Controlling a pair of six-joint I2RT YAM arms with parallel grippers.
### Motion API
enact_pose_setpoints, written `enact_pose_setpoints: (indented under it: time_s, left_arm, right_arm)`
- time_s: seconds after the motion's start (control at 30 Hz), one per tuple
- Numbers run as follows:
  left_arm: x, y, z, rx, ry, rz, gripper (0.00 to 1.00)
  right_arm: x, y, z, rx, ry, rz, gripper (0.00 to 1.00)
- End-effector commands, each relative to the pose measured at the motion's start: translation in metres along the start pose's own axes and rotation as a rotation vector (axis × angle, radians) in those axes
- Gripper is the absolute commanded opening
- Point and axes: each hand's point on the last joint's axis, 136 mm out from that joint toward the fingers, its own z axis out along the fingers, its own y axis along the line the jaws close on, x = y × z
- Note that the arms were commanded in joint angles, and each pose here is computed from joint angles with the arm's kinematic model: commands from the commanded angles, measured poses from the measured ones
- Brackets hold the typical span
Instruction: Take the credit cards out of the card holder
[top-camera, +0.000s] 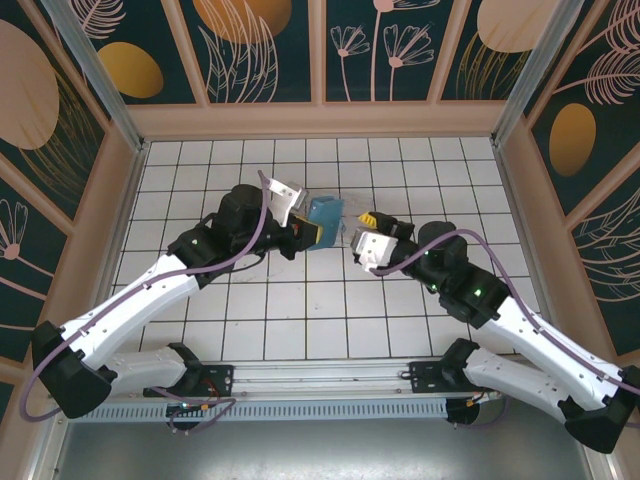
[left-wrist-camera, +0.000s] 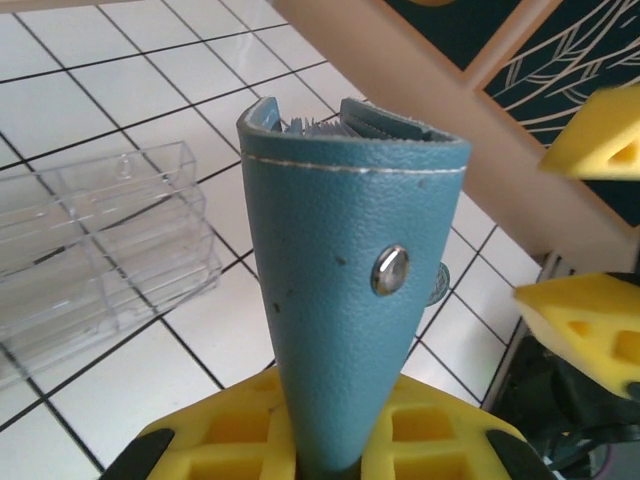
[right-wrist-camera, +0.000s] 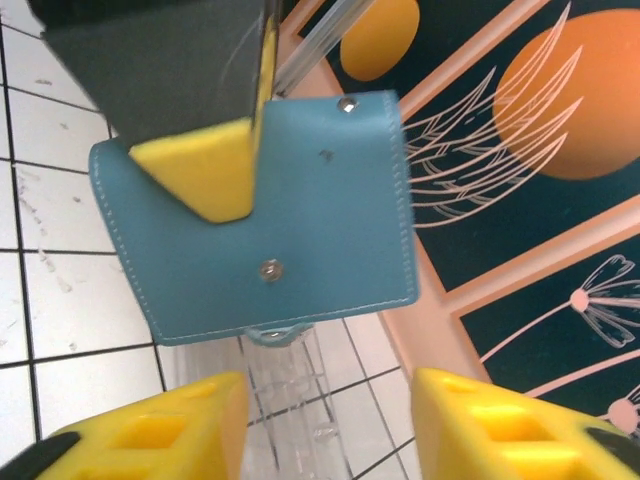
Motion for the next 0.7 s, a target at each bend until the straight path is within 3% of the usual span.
enact_pose_setpoints:
  time_s: [0.0, 0.17, 0.33, 0.47, 0.67]
  left_arm:
    - [-0.016, -0.001, -0.01, -0.026, -0.044, 0.039, 0.0]
    - [-0.025, -0.008, -0.017, -0.001, -0.083, 0.059, 0.0]
    - [-0.041, -0.029, -0.033, 0.081, -0.165, 0.096, 0.0]
    - [-0.049, -0.05, -0.05, 0.171, -0.229, 0.136, 0.0]
    - [-0.057, -0.085, -0.084, 0.337, -0.343, 0.231, 0.0]
  right_arm:
    - [-0.026, -0.025, -0.001, 0.095, -0.113, 0.178, 0.52]
    - [-0.048, -0.042, 0.009, 0.096, -0.234, 0.507, 0.58]
    - [-0.056, -0.034, 0.017, -0.001, -0.305, 0.678, 0.58]
    - [-0.056, -0.034, 0.01, -0.018, -0.343, 0.727, 0.56]
    - [-0.083, -0.026, -0.016, -0.102, -0.48, 0.629, 0.52]
